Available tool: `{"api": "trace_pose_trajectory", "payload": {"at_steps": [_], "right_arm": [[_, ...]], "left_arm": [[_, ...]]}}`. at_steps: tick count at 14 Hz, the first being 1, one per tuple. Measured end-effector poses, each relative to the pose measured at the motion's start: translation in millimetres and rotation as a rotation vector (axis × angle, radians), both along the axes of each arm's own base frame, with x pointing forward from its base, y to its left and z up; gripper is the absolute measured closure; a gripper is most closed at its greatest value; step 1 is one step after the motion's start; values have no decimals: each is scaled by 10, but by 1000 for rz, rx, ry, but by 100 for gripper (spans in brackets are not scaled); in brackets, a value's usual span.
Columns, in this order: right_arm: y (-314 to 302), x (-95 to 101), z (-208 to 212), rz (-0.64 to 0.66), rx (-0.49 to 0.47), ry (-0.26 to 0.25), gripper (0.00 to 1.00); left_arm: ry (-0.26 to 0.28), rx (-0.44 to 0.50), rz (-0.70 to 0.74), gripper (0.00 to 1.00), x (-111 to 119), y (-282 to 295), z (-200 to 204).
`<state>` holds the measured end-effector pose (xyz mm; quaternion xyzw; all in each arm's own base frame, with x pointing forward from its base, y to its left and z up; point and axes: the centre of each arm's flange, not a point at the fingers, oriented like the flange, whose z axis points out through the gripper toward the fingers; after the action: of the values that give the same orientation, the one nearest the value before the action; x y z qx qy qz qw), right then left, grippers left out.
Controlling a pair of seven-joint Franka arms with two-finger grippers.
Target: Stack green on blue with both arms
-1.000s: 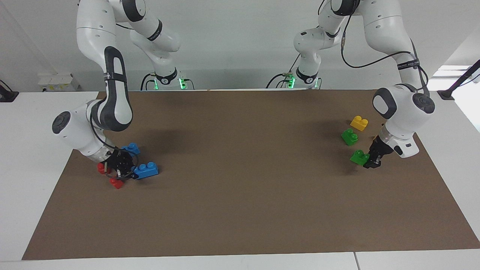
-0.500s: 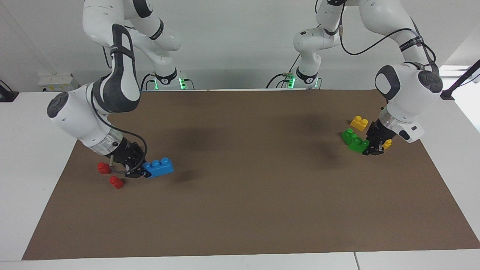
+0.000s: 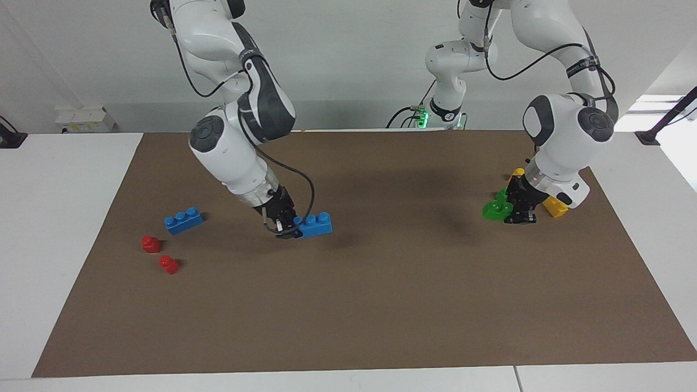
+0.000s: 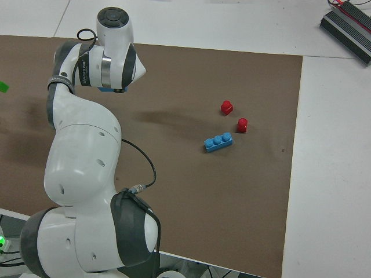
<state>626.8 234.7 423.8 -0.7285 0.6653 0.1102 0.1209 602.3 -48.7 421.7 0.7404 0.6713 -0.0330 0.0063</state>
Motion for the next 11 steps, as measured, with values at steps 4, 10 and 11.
{"api": "trace_pose_trajectory", "payload": {"at_steps": [4,10,11], "right_arm": [[384,-205,-374,-85,-38,28,65],[498,-351,-849,-102,-78,18,65],[560,-391,-880,-94,-76,9,65]], "left_arm": [[11,9,168,65,-41,-379,2],[23,20,274,65,-246,-1292,4],[17,18,280,65,-314,-1524,10]]}}
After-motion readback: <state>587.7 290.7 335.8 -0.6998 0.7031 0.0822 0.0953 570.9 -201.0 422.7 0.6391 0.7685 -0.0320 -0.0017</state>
